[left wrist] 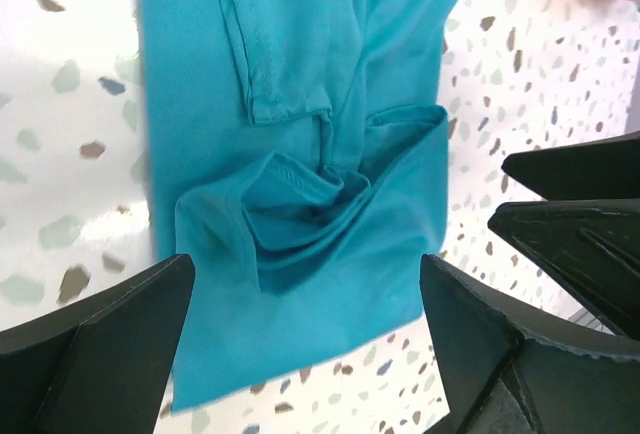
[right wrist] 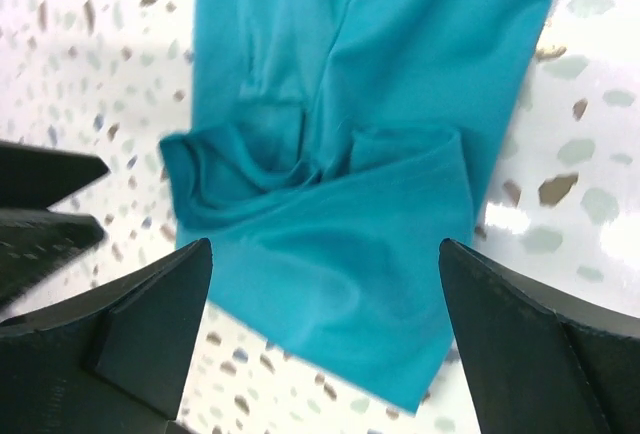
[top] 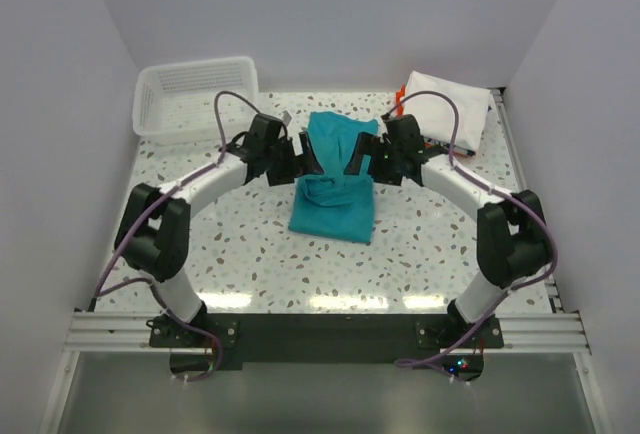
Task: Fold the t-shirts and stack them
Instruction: Fold the tshirt
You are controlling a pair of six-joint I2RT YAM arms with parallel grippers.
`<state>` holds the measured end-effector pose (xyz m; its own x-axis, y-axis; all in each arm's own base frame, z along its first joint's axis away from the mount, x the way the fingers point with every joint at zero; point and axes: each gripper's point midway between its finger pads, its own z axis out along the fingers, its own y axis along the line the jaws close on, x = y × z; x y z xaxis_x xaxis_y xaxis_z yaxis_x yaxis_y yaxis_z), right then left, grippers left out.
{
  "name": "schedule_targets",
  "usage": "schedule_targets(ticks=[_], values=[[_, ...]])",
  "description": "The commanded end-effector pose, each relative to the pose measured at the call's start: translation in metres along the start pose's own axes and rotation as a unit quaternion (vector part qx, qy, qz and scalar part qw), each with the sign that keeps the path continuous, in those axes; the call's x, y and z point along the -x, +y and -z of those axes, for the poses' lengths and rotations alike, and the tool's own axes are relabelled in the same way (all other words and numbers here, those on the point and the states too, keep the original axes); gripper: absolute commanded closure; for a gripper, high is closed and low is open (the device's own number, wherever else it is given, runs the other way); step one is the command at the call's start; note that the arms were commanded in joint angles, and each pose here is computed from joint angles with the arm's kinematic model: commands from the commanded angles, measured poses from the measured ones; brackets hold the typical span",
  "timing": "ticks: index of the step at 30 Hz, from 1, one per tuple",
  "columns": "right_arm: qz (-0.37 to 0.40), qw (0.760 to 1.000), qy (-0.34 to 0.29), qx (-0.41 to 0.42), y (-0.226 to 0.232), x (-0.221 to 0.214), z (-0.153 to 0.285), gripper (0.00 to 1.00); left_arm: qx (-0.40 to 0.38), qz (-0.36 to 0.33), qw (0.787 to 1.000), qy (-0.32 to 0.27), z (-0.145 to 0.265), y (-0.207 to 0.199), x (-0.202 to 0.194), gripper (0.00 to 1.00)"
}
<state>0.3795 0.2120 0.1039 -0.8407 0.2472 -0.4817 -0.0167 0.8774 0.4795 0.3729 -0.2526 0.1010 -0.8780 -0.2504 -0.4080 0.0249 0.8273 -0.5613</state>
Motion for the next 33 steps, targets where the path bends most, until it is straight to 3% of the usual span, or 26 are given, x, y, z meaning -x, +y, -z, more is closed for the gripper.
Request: schedule_targets(ticks=[1,7,11,15,19,25,33], values=[[0.039,0.997,-0.016,0.066,0.028,-0.001,0.041,0.01,-0.009,-0.007,0.998,-0.063,0.047,-0.011,0.017,0.00],[0.138,0.985,0.026,0.102,0.060,-0.064,0.049,0.01,0.062,0.015,0.993,-0.104,0.098,0.030,-0.012,0.00],[0.164,0.978,0.063,0.112,0.075,-0.098,0.026,0.01,0.114,0.046,0.982,-0.143,0.131,0.062,-0.030,0.00],[0.192,0.971,0.061,0.127,0.096,-0.111,0.001,0.01,0.121,0.052,0.977,-0.171,0.161,0.071,-0.041,0.00],[0.198,0.970,0.030,0.140,0.108,-0.102,-0.022,0.01,0.142,0.061,0.972,-0.176,0.170,0.084,-0.050,0.00],[0.199,0.976,0.005,0.082,0.100,-0.083,-0.059,0.01,0.113,0.052,0.983,-0.137,0.157,0.081,-0.069,0.00],[0.179,0.981,-0.058,0.036,0.095,-0.022,-0.082,0.01,0.106,0.052,0.985,-0.128,0.152,0.082,-0.074,0.00]])
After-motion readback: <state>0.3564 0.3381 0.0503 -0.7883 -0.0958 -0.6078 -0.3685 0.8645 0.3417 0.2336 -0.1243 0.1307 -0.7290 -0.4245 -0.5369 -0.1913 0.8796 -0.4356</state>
